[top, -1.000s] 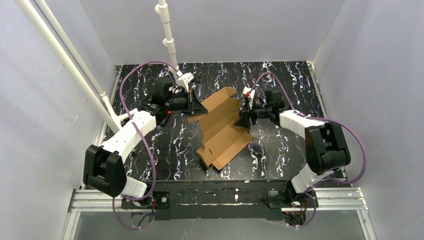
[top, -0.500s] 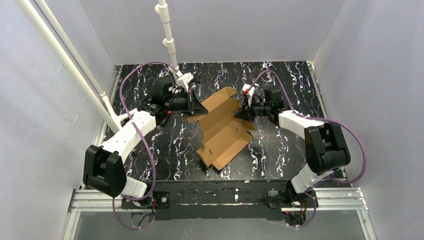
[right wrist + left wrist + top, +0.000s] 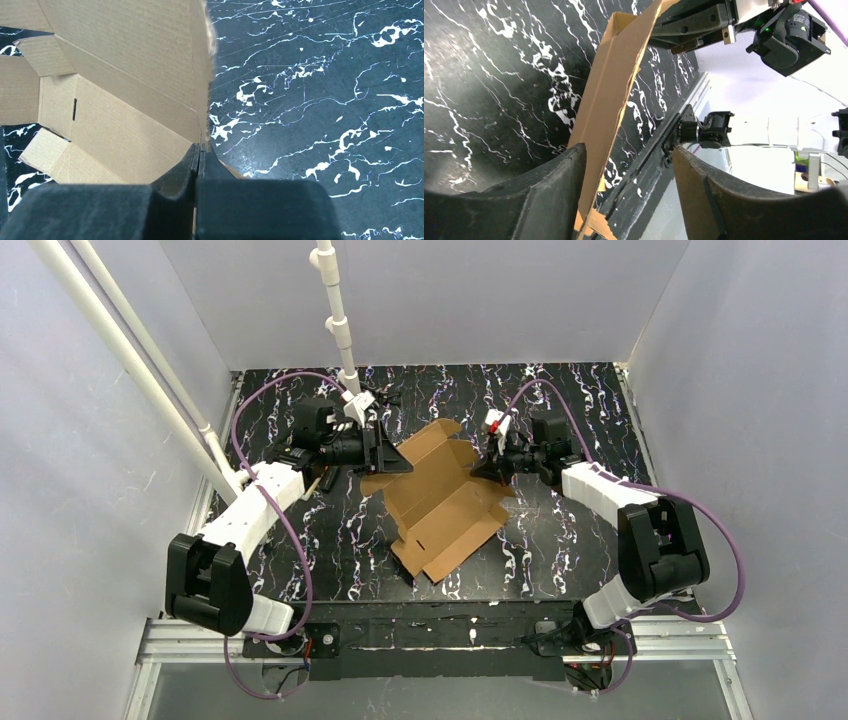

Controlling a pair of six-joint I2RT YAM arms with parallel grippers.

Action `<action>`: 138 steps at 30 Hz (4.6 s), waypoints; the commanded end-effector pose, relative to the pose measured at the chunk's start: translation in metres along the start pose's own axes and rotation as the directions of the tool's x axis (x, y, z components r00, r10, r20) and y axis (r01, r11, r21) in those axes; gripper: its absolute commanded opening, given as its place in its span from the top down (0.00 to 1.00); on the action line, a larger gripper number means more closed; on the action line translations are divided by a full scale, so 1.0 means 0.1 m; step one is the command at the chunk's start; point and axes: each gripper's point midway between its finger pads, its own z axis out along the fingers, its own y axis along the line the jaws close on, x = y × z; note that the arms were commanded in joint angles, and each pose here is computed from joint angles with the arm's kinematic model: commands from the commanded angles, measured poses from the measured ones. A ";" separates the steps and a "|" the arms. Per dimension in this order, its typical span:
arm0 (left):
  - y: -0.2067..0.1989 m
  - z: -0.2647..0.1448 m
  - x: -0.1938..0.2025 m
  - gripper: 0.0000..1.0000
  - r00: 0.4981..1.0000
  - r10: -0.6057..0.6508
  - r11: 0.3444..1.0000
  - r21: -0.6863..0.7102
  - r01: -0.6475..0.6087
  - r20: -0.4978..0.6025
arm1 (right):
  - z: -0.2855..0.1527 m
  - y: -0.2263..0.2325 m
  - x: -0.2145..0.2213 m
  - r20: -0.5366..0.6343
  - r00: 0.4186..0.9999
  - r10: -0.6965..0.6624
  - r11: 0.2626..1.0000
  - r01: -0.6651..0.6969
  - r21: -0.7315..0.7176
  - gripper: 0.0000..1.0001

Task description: Fold the paper box

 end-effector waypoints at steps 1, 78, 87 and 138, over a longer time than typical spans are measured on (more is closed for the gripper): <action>-0.14 -0.12 0.16 0.35 0.998 0.044 0.998 0.047 -0.041 -0.055 | -0.05 0.05 -0.22 0.042 0.997 -0.059 0.998 0.060 -0.027 0.99; -0.18 -0.20 -0.45 1.00 0.537 0.844 0.515 -0.261 -0.816 -0.014 | -0.37 -0.12 -0.40 0.054 0.998 -0.014 1.000 0.015 -0.011 0.40; -0.09 0.16 -0.21 1.00 0.446 0.875 0.411 -0.194 -0.890 -0.191 | -0.70 -0.27 -0.23 0.059 0.998 -0.008 1.000 0.008 -0.007 0.32; -0.17 0.12 -0.14 1.00 0.592 0.787 0.556 -0.215 -0.803 -0.177 | -0.33 -0.63 0.02 0.095 0.987 0.127 0.955 -0.148 0.258 0.99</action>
